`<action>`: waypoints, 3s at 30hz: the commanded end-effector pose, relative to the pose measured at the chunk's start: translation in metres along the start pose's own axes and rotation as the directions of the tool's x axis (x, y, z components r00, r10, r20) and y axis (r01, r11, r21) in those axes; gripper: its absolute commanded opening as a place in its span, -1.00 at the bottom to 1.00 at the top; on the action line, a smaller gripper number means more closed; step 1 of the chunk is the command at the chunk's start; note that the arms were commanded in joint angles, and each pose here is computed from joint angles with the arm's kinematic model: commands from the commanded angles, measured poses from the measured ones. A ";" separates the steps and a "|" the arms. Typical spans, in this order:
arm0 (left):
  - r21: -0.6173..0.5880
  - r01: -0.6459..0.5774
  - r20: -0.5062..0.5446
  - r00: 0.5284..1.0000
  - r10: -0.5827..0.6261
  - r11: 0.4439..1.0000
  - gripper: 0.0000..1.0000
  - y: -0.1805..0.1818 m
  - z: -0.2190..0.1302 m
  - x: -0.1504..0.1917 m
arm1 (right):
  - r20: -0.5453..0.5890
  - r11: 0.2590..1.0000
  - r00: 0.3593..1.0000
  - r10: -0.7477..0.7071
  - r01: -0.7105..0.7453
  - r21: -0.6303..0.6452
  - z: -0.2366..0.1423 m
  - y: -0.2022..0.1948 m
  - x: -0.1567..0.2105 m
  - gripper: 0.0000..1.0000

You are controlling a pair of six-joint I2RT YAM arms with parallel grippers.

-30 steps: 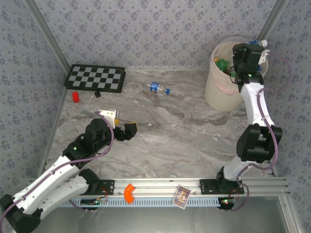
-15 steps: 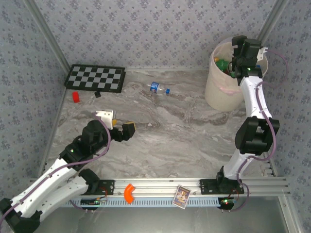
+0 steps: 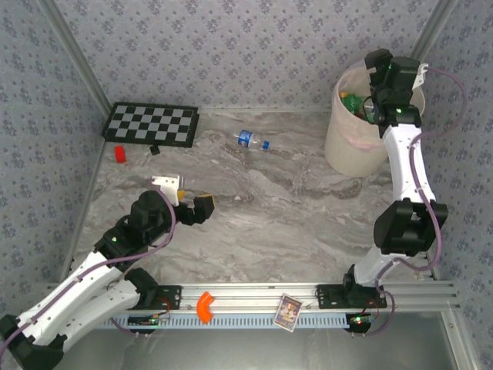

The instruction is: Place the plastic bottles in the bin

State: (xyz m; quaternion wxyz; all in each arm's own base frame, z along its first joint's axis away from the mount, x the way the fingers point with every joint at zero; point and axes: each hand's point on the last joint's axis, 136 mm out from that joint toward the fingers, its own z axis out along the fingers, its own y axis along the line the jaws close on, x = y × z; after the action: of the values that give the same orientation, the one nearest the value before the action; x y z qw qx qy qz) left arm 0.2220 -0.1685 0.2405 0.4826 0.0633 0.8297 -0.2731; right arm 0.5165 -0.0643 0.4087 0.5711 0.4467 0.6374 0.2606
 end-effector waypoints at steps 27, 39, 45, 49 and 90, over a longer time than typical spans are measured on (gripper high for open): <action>-0.052 -0.029 0.014 0.999 0.030 0.998 1.00 0.006 0.003 -0.009 | 0.053 0.901 0.900 -0.433 0.433 0.005 0.093 0.014 -0.020 0.99; -0.043 -0.031 0.007 0.999 0.031 0.999 0.99 0.004 0.007 -0.008 | -0.255 0.900 0.863 -0.435 0.407 -0.158 0.095 0.009 0.048 0.99; -0.022 -0.016 0.014 1.000 0.017 1.000 1.00 0.000 0.004 -0.010 | -0.247 0.894 0.862 -0.443 0.405 -0.190 0.070 0.022 0.049 0.99; -0.011 0.001 0.019 1.000 -0.001 1.000 1.00 -0.001 0.002 -0.009 | -0.282 0.902 0.857 -0.431 0.399 -0.167 0.061 0.010 0.056 0.99; -0.212 0.189 -0.076 0.975 -0.209 0.959 0.99 0.024 0.076 0.005 | -0.252 0.598 0.553 -0.794 0.638 -0.486 -0.163 -0.035 0.259 0.99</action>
State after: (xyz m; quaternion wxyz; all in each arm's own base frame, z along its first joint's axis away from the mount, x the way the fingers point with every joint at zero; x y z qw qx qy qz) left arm 0.2670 -0.1849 0.1736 0.3889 -0.0198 0.8969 -0.2096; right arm 0.3631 0.1726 0.2798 0.4968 -0.0153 0.8376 0.2267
